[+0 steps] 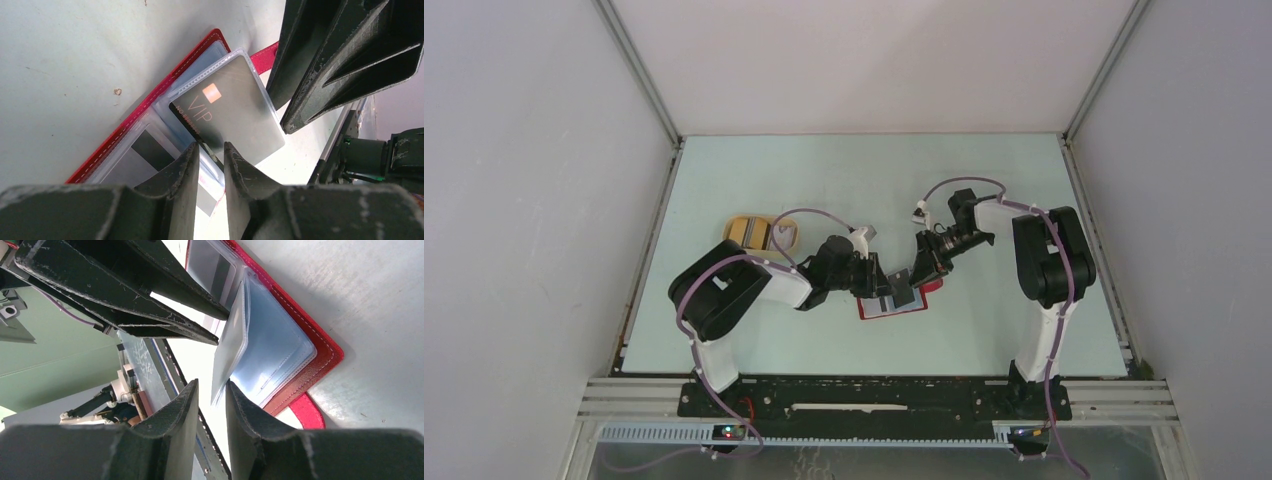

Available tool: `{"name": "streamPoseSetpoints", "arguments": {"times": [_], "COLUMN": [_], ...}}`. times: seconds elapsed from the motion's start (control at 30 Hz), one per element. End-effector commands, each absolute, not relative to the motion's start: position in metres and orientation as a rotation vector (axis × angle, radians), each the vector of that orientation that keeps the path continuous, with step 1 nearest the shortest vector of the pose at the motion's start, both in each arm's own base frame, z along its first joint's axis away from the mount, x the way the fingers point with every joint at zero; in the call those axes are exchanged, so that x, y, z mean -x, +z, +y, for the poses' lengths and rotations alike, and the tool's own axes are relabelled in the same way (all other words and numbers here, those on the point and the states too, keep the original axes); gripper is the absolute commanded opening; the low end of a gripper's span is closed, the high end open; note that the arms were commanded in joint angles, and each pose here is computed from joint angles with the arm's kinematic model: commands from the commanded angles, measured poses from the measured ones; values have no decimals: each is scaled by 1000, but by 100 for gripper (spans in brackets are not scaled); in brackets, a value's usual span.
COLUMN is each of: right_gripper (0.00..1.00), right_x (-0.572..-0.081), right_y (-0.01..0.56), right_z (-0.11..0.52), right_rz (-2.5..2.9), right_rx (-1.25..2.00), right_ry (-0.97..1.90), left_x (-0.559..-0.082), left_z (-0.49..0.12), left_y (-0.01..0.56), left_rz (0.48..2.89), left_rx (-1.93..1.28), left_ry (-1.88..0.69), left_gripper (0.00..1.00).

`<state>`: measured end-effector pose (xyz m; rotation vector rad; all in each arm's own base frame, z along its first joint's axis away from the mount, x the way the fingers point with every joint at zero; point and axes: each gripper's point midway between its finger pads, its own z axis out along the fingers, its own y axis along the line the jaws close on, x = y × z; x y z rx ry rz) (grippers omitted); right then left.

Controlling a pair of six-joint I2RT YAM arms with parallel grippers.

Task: Put the credit cards into the card holder
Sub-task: Turn over the card slot in the card holder.

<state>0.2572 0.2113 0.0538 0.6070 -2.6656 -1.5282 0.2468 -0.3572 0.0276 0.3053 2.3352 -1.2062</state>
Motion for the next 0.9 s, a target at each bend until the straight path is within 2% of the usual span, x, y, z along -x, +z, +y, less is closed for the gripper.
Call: {"name": "streamPoseSetpoints", "arguments": {"times": [0.0,0.27,0.53,0.77,0.87], "right_gripper": [34,34,32,32,30], "right_x": [-262,-253,-251,-250,-250], "right_y": [72,81,82,78,76], "right_z": [216,229,235,236,237], "right_rz": [-2674,-2561,-2481,-2457,-2450], "right_rx": [-690,-663,-587,-553,-547], "right_ry": [-1577,-1694,-1768,-1772,-1771], "left_x": [-248,-247,-249,-252,-253], "left_z": [-363,-365,-360,-352,-351], "left_y": [42,57,67,75,78], "left_rz": [2276,2216,2164,2106,2082], "left_rx": [-307,-251,-182,-97,-68], "left_ry": [-1251,-1368,-1449,-1528,-1565], "left_gripper": [31,39,54,60,68]}}
